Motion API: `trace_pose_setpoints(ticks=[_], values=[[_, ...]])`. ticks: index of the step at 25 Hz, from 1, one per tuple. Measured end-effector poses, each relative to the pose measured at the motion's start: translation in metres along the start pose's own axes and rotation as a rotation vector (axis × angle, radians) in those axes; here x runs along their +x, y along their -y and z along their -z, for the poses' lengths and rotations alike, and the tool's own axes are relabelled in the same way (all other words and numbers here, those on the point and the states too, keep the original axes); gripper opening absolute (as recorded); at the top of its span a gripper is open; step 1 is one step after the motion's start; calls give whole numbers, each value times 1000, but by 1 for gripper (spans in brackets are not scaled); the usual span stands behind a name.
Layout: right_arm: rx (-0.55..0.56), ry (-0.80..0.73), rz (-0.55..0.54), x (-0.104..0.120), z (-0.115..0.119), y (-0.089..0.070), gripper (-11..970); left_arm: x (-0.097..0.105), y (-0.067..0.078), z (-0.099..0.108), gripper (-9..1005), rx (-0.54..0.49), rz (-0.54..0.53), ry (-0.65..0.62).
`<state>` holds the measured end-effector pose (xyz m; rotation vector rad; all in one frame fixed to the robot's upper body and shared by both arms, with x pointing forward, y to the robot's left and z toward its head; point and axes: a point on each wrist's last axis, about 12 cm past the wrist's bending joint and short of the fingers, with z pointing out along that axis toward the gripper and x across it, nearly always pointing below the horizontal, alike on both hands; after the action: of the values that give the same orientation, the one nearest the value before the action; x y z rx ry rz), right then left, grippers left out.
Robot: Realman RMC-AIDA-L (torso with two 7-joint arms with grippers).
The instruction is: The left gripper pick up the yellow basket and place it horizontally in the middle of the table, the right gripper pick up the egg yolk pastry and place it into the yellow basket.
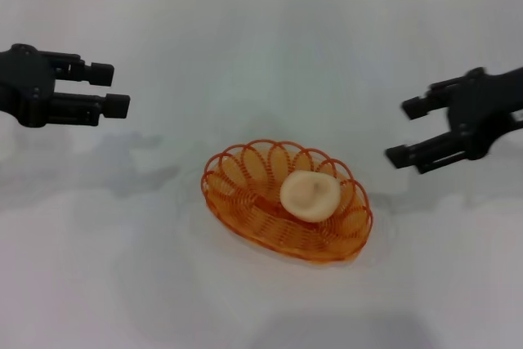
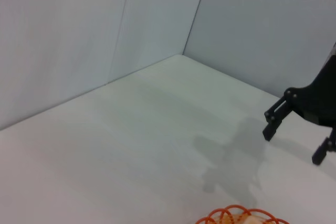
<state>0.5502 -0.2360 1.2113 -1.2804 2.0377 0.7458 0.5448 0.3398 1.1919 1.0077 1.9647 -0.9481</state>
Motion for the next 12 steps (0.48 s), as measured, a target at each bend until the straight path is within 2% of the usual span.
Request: trace_pose_setpoints(ticks=[5,12], values=[[14,30,6,17,11,1,821,7,6,6,650,21,-33,52],[3,22,55,27,15,0,817,13,12,10,649,51,-40,79]])
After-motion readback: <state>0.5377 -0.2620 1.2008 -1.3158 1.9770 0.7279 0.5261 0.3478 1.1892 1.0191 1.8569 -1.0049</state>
